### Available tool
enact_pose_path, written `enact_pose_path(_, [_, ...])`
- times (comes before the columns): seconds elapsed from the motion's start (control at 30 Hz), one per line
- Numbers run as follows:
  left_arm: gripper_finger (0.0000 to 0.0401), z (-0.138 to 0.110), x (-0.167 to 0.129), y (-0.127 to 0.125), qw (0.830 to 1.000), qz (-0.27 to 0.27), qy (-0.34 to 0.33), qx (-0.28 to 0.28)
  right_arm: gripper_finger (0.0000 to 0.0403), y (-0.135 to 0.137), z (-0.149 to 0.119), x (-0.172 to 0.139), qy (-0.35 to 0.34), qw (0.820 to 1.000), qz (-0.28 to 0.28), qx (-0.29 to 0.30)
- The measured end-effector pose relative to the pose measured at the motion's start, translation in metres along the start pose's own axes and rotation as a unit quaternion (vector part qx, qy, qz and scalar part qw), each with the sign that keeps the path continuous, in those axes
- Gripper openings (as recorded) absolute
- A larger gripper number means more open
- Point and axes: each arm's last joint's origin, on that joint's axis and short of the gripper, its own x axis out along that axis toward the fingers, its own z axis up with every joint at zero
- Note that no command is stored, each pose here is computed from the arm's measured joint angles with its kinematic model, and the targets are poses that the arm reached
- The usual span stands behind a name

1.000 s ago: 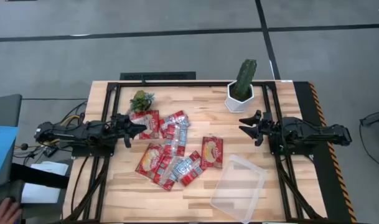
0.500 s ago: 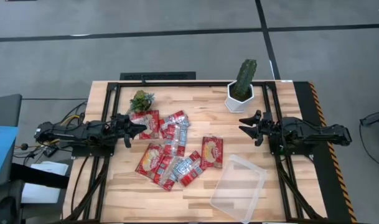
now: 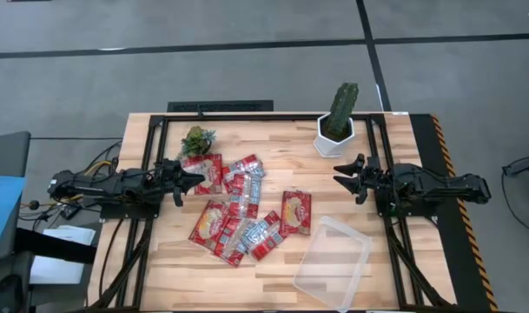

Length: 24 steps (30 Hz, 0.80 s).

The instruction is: Sort popcorn bags into baskets

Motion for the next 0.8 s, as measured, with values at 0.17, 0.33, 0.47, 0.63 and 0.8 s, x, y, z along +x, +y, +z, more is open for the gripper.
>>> enact_pose_path(0.17, [0.0054, 0.0, 0.0, 0.0, 1.0, 0.0, 0.0, 0.0, 0.0224, 0.0, 0.0, 0.0, 0.0, 1.0, 0.0, 0.0])
enact_pose_path(0.33, [0.0054, 0.002, 0.0, 0.001, 0.999, 0.026, -0.023, -0.011, 0.0225, 0.0, 0.0, 0.0, 0.0, 1.0, 0.0, 0.0])
enact_pose_path(0.47, [0.0054, 0.003, 0.0, 0.003, 0.996, 0.052, -0.041, -0.064, 0.0226, 0.0, 0.0, 0.0, 0.0, 1.0, 0.0, 0.0])
enact_pose_path(0.63, [0.0054, 0.003, 0.0, 0.003, 0.994, 0.053, -0.047, -0.088, 0.0224, 0.0, 0.001, 0.0, -0.005, 1.0, -0.002, 0.004])
enact_pose_path(0.8, [0.0054, 0.004, 0.0, 0.003, 0.992, 0.064, -0.057, -0.095, 0.0225, 0.004, 0.01, -0.001, -0.05, 0.989, 0.024, 0.135])
